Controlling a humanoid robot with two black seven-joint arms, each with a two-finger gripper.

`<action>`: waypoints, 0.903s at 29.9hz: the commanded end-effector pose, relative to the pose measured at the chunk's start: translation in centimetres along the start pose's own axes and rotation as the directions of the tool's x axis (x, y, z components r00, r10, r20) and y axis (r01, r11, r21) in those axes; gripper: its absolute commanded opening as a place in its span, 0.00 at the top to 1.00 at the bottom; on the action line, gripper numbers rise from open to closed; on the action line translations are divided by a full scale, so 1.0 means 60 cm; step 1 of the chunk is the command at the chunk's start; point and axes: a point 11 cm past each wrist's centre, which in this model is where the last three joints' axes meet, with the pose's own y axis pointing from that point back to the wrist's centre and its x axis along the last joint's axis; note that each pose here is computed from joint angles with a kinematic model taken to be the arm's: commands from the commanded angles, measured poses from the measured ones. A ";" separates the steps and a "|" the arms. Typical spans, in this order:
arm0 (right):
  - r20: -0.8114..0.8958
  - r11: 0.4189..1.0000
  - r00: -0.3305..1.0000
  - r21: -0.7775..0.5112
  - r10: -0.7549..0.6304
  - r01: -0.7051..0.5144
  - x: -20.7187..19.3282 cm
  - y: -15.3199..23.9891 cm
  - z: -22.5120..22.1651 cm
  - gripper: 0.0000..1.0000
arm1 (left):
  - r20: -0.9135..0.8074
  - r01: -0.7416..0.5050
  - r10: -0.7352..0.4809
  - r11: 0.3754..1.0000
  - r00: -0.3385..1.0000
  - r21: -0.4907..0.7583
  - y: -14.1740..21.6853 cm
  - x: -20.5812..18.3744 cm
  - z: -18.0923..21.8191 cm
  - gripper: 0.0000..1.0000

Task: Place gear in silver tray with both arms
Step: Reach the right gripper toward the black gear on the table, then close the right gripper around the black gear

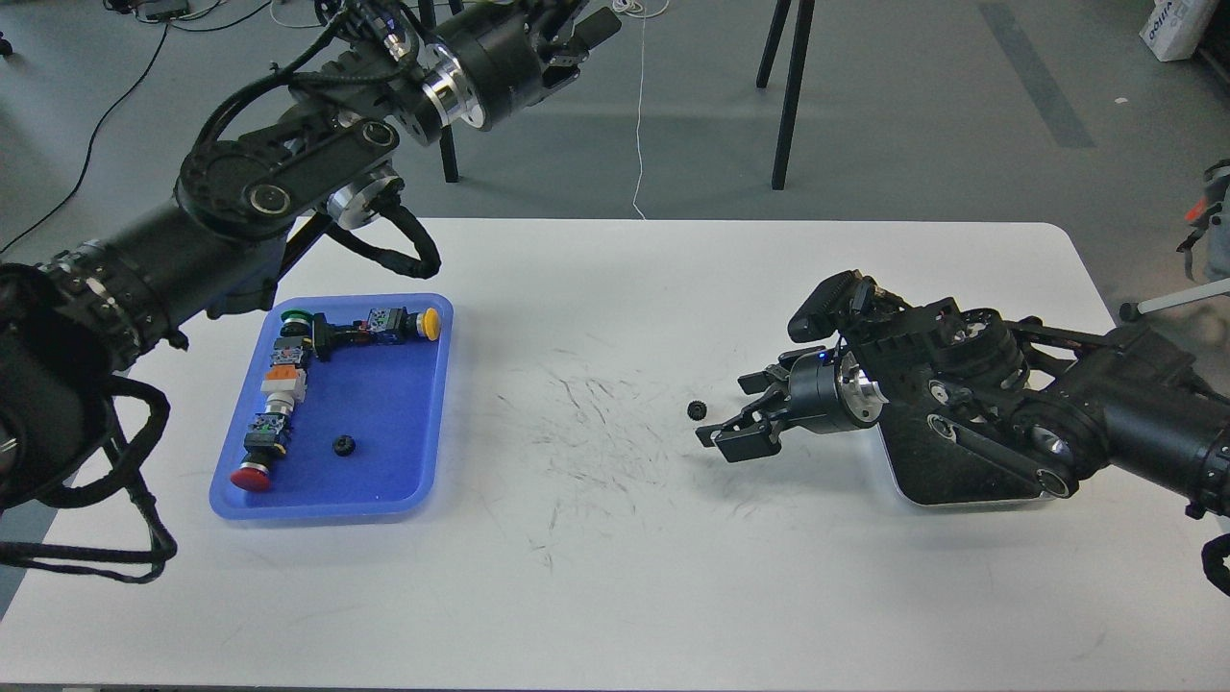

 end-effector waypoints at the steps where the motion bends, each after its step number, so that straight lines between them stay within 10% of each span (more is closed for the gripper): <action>1: -0.002 1.000 1.000 -0.002 -0.009 0.009 -0.002 -0.006 0.000 0.06 | -0.002 0.001 -0.001 1.000 1.000 0.001 0.001 -0.001 -0.001 0.00; 27: 0.007 1.000 1.000 -0.024 -0.010 0.010 0.023 -0.055 -0.004 0.36 | 0.007 -0.016 0.016 1.000 1.000 0.011 0.012 0.014 -0.005 0.00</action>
